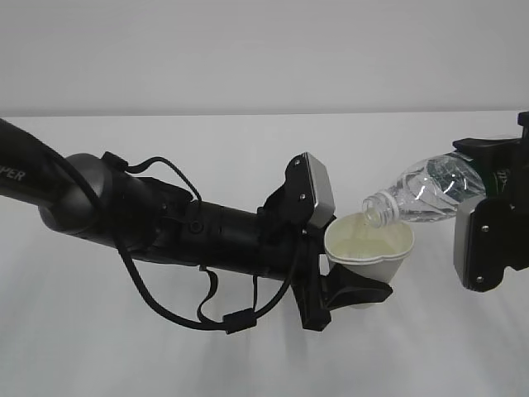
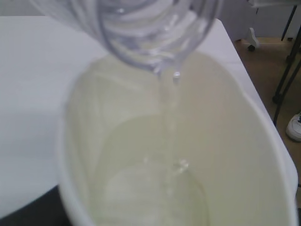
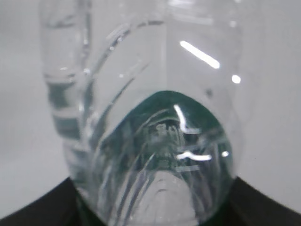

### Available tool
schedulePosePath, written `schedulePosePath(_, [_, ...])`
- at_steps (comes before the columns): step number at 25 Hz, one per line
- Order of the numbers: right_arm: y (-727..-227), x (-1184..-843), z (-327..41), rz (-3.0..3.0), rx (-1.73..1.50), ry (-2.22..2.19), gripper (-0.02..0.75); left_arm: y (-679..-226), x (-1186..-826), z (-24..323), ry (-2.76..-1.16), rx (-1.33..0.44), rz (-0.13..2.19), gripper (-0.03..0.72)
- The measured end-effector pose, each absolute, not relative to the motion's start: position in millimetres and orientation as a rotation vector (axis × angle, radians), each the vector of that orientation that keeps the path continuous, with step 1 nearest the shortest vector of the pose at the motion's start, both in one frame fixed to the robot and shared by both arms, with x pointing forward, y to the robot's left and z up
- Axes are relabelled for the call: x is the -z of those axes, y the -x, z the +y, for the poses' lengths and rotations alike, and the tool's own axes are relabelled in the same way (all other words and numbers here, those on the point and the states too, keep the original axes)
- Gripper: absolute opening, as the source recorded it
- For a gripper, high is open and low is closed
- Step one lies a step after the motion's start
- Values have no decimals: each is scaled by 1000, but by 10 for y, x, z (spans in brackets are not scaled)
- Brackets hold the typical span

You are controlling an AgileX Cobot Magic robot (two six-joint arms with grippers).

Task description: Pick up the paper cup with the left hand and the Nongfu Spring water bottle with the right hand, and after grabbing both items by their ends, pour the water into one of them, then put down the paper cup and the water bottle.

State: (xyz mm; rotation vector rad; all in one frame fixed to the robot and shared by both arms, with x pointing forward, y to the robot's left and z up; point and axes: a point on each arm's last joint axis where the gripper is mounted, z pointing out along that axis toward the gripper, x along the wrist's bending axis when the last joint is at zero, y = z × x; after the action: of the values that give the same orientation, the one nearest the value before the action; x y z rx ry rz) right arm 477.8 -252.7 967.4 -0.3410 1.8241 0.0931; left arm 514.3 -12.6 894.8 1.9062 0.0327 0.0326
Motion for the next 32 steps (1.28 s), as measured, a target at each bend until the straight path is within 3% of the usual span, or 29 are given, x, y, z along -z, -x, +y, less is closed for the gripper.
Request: schedulePosePath(32, [-4802, -9703, -2523, 1813, -88, 346, 396, -5140, -8945, -126, -1909, -32, 26, 426])
